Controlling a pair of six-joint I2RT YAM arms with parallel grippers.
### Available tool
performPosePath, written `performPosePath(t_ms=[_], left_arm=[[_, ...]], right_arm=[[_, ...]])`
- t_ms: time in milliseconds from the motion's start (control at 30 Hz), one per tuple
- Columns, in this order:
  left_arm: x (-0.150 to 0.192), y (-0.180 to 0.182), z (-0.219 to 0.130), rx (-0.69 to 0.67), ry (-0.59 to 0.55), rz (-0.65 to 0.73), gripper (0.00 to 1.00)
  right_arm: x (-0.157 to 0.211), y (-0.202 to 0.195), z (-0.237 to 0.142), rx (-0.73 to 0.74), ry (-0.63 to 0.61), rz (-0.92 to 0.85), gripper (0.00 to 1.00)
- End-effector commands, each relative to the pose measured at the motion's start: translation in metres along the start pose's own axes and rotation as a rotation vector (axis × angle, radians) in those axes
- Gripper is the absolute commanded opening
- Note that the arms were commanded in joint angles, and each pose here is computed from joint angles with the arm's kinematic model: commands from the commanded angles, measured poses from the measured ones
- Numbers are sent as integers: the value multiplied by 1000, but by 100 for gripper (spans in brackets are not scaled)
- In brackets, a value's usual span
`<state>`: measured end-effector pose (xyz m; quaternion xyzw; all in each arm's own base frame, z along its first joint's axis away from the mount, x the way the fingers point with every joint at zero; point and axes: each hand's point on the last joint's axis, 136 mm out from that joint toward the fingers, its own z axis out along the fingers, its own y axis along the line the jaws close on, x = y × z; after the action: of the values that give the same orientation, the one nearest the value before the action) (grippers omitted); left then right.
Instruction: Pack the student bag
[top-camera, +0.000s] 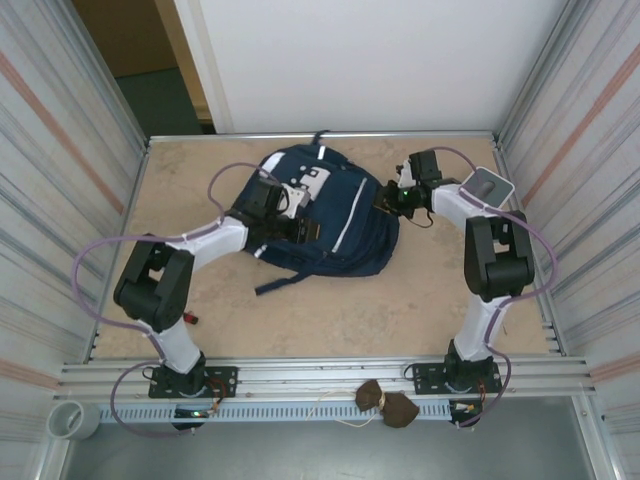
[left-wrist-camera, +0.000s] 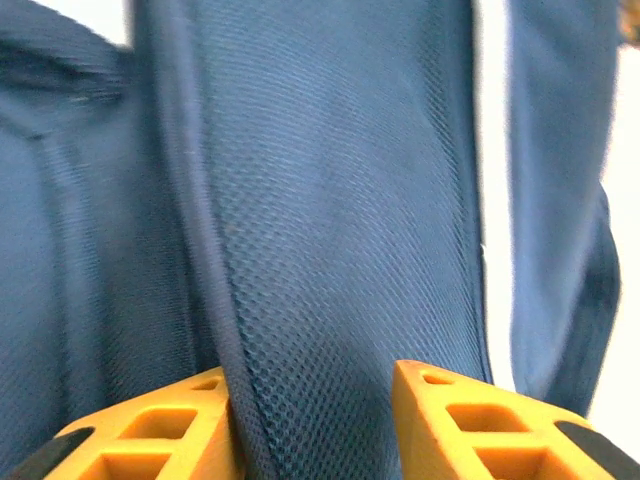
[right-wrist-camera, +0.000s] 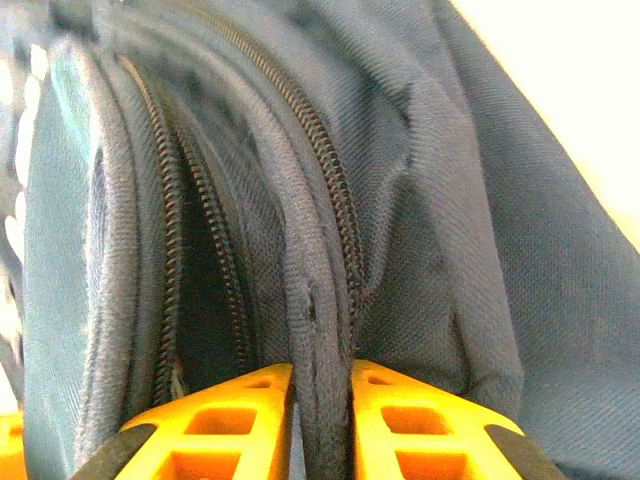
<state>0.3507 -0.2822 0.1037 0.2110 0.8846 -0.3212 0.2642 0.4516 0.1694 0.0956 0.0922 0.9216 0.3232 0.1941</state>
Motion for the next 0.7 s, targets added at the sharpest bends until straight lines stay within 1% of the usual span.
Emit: performPosePath(t_ms=[0, 100, 233, 300, 433, 500, 567, 600, 667], left_arm=[[36, -40, 1, 90, 95, -15, 44], [33, -31, -10, 1, 68, 27, 47], [22, -21, -36, -127, 36, 187, 50], [12, -12, -48, -207, -13, 291, 52], [-10, -7, -67, -312, -84, 491, 56], [-18, -15, -69, -303, -135, 621, 58], [-18, -35, -65, -230, -170, 811, 60], [-15, -44, -61, -214, -172, 915, 62], [-11, -56, -54, -189, -169, 1066, 63]], right_arm=[[-5, 41, 19, -71, 31, -95, 23], [-19, 43, 21, -1, 23, -152, 31], [-31, 27, 0, 116, -20, -183, 44], [-29, 22, -15, 136, -38, -187, 49], [-12, 8, -34, 170, -53, -177, 54], [2, 5, -43, 178, -56, -185, 56], [13, 2, -51, 181, -65, -189, 57], [18, -1, -54, 182, -65, -186, 58], [25, -5, -60, 181, -61, -181, 59]])
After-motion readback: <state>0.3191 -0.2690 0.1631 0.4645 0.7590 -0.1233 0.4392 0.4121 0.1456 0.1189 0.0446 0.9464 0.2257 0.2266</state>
